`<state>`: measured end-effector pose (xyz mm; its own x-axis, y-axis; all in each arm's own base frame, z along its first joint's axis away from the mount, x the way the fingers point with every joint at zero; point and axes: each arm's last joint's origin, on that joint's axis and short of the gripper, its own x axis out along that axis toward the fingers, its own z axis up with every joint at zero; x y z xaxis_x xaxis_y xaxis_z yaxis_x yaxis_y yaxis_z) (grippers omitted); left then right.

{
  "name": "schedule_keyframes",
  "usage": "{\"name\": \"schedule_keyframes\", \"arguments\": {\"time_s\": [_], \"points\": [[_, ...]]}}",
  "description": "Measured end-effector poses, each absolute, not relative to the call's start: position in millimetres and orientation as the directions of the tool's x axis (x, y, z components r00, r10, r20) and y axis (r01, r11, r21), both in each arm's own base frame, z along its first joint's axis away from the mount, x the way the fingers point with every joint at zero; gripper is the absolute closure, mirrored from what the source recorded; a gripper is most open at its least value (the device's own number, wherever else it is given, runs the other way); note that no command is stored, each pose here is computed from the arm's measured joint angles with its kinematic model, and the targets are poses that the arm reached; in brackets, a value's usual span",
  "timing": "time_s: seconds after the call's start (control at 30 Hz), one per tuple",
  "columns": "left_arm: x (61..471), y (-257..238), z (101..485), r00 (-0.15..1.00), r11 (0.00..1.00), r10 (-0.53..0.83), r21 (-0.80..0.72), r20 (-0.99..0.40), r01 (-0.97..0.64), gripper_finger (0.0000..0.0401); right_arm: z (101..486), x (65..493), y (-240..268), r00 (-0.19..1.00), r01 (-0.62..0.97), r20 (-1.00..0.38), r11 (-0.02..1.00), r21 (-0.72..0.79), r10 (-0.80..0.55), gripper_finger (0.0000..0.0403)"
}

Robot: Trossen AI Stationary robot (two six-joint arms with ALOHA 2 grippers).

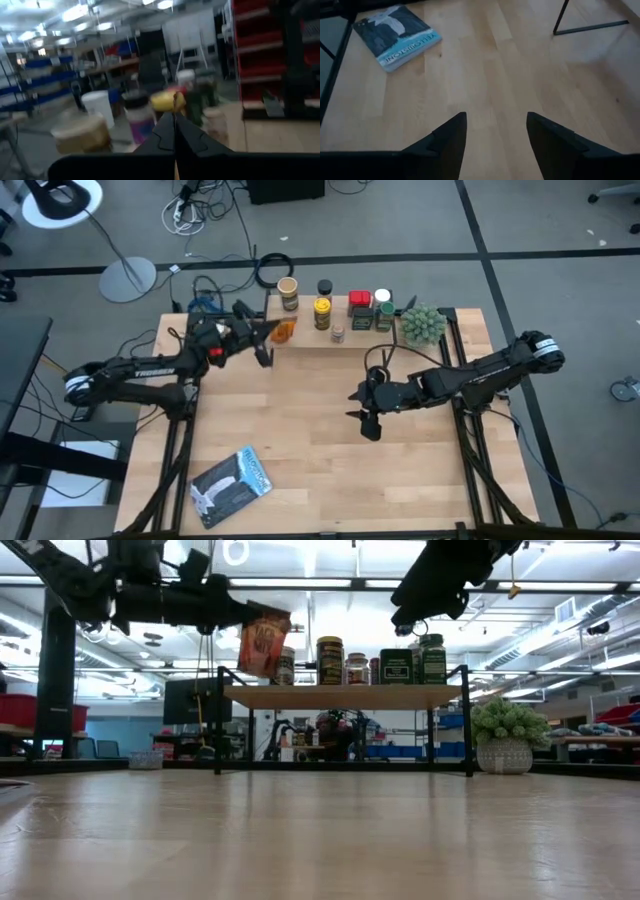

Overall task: Shelf spices
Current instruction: Put the orange seasoning bag on the shelf aligned with the other brown seasoning bottle

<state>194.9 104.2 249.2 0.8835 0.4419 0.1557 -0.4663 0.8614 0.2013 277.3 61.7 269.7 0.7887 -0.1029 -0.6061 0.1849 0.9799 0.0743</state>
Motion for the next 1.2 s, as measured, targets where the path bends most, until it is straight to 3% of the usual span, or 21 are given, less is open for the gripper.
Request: {"name": "schedule_keyframes", "arguments": {"time_s": [0.57,1.2], "points": [[194.7,157.3,226.5,0.9,0.898,0.325,0.204,0.29,-0.39,0.0401,271.6,278.7,59.4,0.8,0.216,-0.579,0.976,0.037,-0.155,0.0202],[194.9,163.6,217.4,0.891,0.881,0.388,0.19,0.235,-0.434,0.0401,271.9,278.8,58.2,0.8,0.22,-0.574,0.976,0.008,-0.175,0.021]]}}
